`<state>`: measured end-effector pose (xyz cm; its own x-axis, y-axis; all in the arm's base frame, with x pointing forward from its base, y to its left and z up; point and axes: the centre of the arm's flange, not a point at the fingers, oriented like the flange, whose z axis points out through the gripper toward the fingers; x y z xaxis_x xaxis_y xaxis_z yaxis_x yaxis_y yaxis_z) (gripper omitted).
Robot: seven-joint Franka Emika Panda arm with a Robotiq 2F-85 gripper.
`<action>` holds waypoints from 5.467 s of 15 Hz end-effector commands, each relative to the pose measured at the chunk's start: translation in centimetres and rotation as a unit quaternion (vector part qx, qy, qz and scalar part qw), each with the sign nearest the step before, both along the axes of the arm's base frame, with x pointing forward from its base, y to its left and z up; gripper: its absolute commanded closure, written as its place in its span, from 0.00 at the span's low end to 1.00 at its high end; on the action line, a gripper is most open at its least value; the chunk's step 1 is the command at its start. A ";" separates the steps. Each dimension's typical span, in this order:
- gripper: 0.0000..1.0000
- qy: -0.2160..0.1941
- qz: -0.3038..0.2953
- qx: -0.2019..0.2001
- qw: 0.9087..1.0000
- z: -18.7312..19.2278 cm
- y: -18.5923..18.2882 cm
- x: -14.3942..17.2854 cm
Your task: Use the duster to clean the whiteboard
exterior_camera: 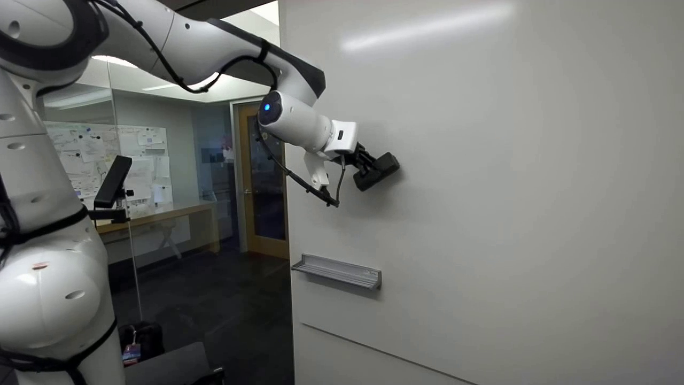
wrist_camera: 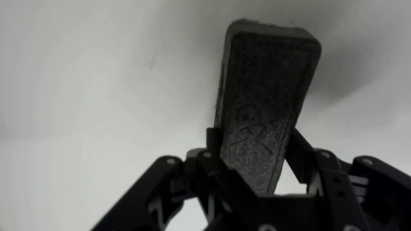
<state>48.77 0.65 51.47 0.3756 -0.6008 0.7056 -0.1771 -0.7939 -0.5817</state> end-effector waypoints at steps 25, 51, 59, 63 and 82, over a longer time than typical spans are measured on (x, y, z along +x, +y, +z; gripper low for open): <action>0.71 0.114 -0.061 0.190 0.973 -9.5 1.9 -7.2; 0.71 0.165 -0.013 0.232 0.958 -20.3 9.0 -6.2; 0.71 0.172 -0.017 0.241 0.955 -20.9 8.4 -6.3; 0.71 0.175 -0.048 0.256 0.949 -22.3 8.3 -5.9; 0.71 0.193 -0.064 0.249 0.947 -26.2 9.9 -2.9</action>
<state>45.54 7.69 27.26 0.4597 -0.8787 0.1284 -0.5286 -0.3869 -0.7556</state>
